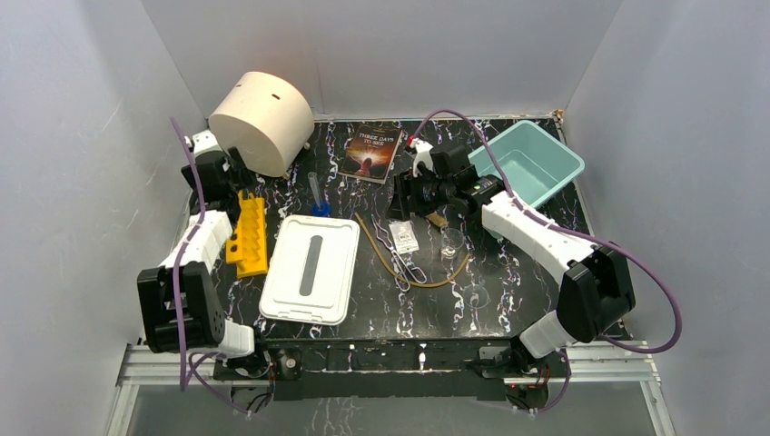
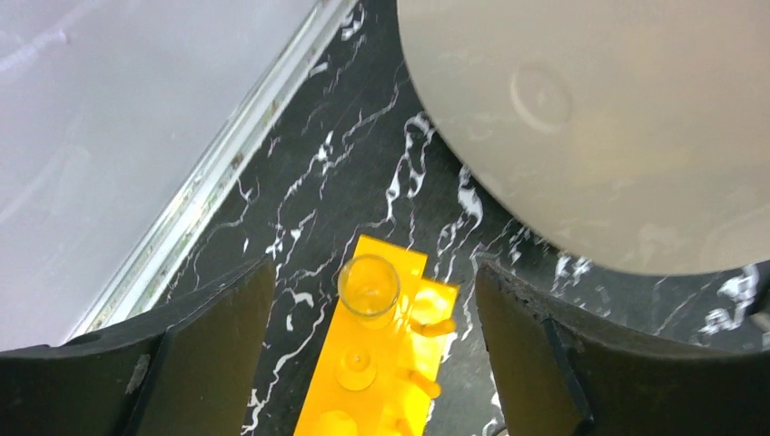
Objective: Organize the chemistry lab equipment
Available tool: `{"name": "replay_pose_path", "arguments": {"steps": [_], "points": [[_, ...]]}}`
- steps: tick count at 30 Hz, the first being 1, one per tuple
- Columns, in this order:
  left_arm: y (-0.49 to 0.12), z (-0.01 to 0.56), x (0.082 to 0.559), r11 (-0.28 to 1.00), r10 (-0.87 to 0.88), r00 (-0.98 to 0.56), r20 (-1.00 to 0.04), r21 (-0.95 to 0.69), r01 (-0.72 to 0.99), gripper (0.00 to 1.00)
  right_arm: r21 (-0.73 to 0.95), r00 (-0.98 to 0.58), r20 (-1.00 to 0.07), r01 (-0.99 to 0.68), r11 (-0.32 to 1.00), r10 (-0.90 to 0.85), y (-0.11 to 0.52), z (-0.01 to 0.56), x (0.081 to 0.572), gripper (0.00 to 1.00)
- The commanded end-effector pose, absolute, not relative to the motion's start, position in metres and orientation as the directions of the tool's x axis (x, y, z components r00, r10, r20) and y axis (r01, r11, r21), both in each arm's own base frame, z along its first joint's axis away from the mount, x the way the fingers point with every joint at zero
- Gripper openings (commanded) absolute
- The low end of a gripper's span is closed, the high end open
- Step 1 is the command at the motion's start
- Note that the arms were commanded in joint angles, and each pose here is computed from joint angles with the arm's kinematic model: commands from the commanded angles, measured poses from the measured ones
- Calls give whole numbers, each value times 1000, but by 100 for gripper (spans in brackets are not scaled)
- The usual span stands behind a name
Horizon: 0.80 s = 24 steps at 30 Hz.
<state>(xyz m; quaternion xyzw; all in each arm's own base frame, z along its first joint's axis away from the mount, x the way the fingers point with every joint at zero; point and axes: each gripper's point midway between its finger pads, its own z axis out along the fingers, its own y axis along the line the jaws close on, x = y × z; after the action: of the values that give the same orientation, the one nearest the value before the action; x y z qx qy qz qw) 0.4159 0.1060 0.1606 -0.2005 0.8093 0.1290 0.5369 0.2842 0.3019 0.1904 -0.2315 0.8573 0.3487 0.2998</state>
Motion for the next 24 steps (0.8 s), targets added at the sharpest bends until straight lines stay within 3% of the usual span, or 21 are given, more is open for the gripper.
{"name": "replay_pose_path", "arguments": {"steps": [1, 6, 11, 15, 17, 20, 24], "points": [[111, 241, 413, 875, -181, -236, -955, -48, -481, 83, 453, -662, -736, -637, 624, -141, 304, 218, 290, 71], [103, 290, 390, 875, -212, -217, -953, -87, -476, 90, 432, -647, -751, -635, 641, -135, 304, 224, 299, 73], [85, 345, 363, 865, -325, -195, -925, -208, -457, 88, 416, -617, -773, -666, 619, -145, 305, 234, 298, 75], [30, 389, 363, 916, -382, -161, -910, -351, -193, 88, 380, -606, -780, -655, 653, -154, 297, 231, 302, 80], [-16, 405, 363, 912, -398, -193, -897, -410, 24, 88, 361, -603, -782, -643, 675, -156, 294, 230, 305, 84], [-100, 389, 346, 832, -356, -348, -867, -463, 304, 88, 335, -612, -771, -626, 704, -177, 286, 216, 304, 86], [-126, 321, 328, 827, -330, -486, -809, -496, 264, 88, 316, -665, -728, -543, 778, -168, 270, 193, 304, 84]]}}
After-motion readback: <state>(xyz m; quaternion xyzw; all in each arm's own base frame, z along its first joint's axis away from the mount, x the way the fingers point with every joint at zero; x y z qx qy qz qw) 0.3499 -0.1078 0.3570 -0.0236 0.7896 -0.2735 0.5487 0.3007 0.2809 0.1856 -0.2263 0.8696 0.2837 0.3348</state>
